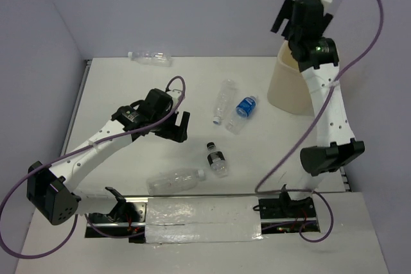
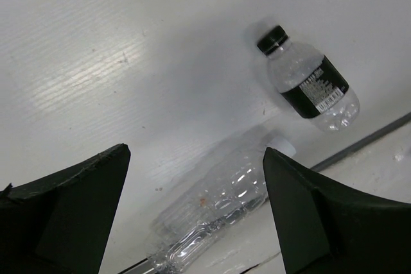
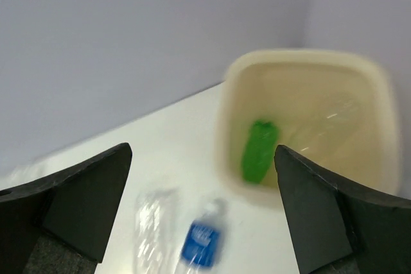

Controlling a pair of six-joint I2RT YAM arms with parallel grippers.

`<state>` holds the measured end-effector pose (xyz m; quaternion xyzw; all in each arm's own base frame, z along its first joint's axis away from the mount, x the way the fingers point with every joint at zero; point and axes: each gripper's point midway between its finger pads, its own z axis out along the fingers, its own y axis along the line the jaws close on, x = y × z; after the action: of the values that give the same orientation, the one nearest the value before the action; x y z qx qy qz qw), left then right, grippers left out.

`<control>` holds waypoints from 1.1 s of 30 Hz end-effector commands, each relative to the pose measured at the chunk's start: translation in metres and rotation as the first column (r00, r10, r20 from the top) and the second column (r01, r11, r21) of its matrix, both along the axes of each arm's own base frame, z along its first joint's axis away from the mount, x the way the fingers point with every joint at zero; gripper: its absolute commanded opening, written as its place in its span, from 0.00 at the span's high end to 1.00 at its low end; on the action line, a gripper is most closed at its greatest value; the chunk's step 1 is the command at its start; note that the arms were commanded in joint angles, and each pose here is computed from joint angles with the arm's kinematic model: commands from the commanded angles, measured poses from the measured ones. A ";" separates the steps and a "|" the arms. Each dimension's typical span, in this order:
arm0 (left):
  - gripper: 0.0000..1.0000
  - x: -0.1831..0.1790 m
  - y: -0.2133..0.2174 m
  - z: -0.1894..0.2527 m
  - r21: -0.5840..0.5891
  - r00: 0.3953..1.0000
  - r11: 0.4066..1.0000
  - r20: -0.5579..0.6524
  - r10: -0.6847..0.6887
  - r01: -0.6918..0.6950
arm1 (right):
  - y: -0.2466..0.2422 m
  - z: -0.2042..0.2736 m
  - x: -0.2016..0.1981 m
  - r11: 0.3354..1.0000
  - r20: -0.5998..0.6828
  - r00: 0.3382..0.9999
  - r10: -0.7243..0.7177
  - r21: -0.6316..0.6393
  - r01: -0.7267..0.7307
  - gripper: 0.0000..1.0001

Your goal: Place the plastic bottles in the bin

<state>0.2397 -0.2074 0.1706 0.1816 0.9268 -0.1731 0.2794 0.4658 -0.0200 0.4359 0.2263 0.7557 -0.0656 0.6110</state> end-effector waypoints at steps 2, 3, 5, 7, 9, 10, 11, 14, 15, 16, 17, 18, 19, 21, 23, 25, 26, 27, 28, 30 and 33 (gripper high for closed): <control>0.02 0.025 0.007 0.023 -0.027 0.982 0.988 0.114 0.152 -0.150 | 0.089 -0.022 -0.024 0.974 -0.075 0.972 0.225 -0.019 -0.227 0.00; 0.02 0.029 0.009 0.027 -0.039 0.973 0.980 0.121 0.197 -0.194 | 0.105 -0.043 -0.018 0.964 -0.123 0.957 0.263 -0.005 -0.266 0.00; 0.01 0.038 0.019 0.039 -0.045 0.943 0.958 0.165 0.288 -0.284 | 0.140 -0.083 -0.018 0.942 -0.214 0.919 0.333 0.035 -0.333 0.00; 0.01 0.043 0.028 0.052 -0.064 0.915 0.938 0.206 0.348 -0.342 | 0.169 -0.124 -0.016 0.934 -0.311 0.886 0.345 0.025 -0.355 0.00; 0.01 0.044 0.032 0.060 -0.089 0.898 0.925 0.220 0.381 -0.371 | 0.181 -0.155 -0.017 0.935 -0.380 0.865 0.328 0.005 -0.353 0.00; 0.01 0.044 0.034 0.066 -0.109 0.890 0.920 0.235 0.391 -0.376 | 0.191 -0.176 -0.014 0.931 -0.419 0.844 0.334 0.006 -0.365 0.00; 0.01 0.043 0.034 0.068 -0.118 0.889 0.920 0.238 0.391 -0.373 | 0.200 -0.189 -0.013 0.922 -0.435 0.825 0.362 0.035 -0.386 0.00; 0.01 0.042 0.033 0.072 -0.129 0.890 0.922 0.244 0.386 -0.365 | 0.216 -0.236 -0.007 0.910 -0.501 0.770 0.395 0.095 -0.404 0.00; 0.01 0.042 0.034 0.071 -0.124 0.891 0.923 0.244 0.383 -0.363 | 0.220 -0.248 -0.007 0.908 -0.516 0.758 0.400 0.113 -0.403 0.00; 0.01 0.042 0.034 0.071 -0.120 0.891 0.924 0.244 0.383 -0.364 | 0.225 -0.267 -0.004 0.906 -0.544 0.736 0.404 0.127 -0.404 0.00; 0.01 0.042 0.035 0.069 -0.110 0.890 0.923 0.243 0.386 -0.370 | 0.231 -0.277 -0.004 0.900 -0.553 0.720 0.419 0.149 -0.410 0.00; 0.01 0.043 0.035 0.068 -0.108 0.890 0.922 0.243 0.386 -0.371 | 0.234 -0.286 -0.002 0.900 -0.560 0.713 0.422 0.163 -0.404 0.00; 0.01 0.043 0.035 0.068 -0.104 0.892 0.925 0.245 0.381 -0.367 | 0.236 -0.294 0.000 0.901 -0.567 0.709 0.420 0.168 -0.400 0.00; 0.01 0.042 0.031 0.067 -0.102 0.905 0.936 0.239 0.352 -0.337 | 0.240 -0.319 0.003 0.901 -0.593 0.687 0.420 0.184 -0.393 0.00; 0.01 0.040 0.029 0.065 -0.098 0.912 0.941 0.231 0.338 -0.324 | 0.243 -0.337 0.006 0.899 -0.611 0.668 0.425 0.204 -0.387 0.00; 0.01 0.039 0.030 0.064 -0.089 0.913 0.942 0.232 0.335 -0.323 | 0.243 -0.352 0.009 0.905 -0.626 0.660 0.415 0.211 -0.369 0.00; 0.01 0.039 0.032 0.063 -0.082 0.911 0.941 0.236 0.339 -0.329 | 0.243 -0.356 0.010 0.905 -0.629 0.657 0.416 0.218 -0.365 0.01; 0.01 0.039 0.034 0.065 -0.082 0.909 0.940 0.240 0.341 -0.331 | 0.242 -0.360 0.011 0.907 -0.632 0.656 0.413 0.221 -0.357 0.03; 0.01 0.038 0.034 0.064 -0.079 0.909 0.940 0.241 0.341 -0.331 | 0.242 -0.362 0.012 0.908 -0.633 0.656 0.412 0.224 -0.354 0.04; 0.01 0.038 0.036 0.064 -0.075 0.908 0.940 0.244 0.341 -0.333 | 0.241 -0.369 0.015 0.911 -0.635 0.658 0.406 0.229 -0.342 0.09; 0.01 0.037 0.036 0.064 -0.075 0.908 0.940 0.246 0.340 -0.332 | 0.237 -0.375 0.017 0.914 -0.640 0.655 0.403 0.240 -0.328 0.20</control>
<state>0.2747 -0.1702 0.2179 0.0334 0.9081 -0.1062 0.4037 0.4636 0.2139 0.0469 0.0380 0.9664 -0.0026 0.2542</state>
